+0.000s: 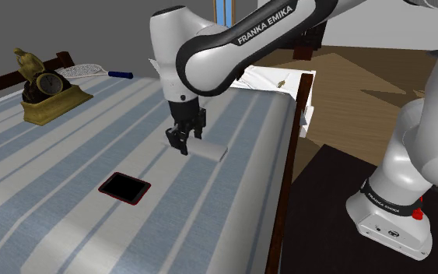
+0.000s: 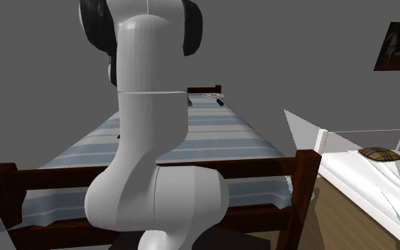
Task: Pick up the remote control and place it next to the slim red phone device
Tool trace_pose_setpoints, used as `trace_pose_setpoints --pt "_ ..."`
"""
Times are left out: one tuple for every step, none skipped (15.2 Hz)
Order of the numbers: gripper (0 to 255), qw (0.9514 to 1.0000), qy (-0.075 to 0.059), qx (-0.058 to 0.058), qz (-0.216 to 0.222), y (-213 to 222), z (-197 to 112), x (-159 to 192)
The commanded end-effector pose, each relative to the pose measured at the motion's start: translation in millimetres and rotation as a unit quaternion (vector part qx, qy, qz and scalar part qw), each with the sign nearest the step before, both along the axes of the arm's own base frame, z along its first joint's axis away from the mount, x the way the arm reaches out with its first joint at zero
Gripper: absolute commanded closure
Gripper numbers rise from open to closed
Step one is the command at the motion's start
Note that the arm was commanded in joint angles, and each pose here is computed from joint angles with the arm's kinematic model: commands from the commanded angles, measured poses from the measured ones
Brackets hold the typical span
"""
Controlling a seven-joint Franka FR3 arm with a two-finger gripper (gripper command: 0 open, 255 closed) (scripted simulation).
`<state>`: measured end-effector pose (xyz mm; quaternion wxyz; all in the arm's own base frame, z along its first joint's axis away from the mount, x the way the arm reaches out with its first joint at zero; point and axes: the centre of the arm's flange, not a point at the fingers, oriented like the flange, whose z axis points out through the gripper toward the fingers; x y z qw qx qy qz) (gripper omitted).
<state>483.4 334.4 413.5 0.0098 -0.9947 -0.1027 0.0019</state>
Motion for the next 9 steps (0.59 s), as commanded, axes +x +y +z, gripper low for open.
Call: trace_pose_setpoints --pt "255 1.0 0.0 0.0 -0.001 6.2 -6.6 -2.1" --pt "255 1.0 0.0 0.0 -0.001 6.2 -11.9 -2.1" --pt "255 1.0 0.0 0.0 -0.001 6.2 -17.2 -2.1" --pt "255 1.0 0.0 0.0 -0.001 6.2 -22.5 -2.1" --pt "255 1.0 0.0 0.0 -0.001 6.2 -27.7 -2.1" --pt "255 1.0 0.0 0.0 -0.001 6.2 -33.0 -2.1" --pt "255 1.0 0.0 0.0 -0.001 6.2 -38.3 -2.1" --pt "255 1.0 0.0 0.0 -0.001 6.2 -43.6 -2.1" --pt "255 1.0 0.0 0.0 -0.001 6.2 -48.9 -2.1"
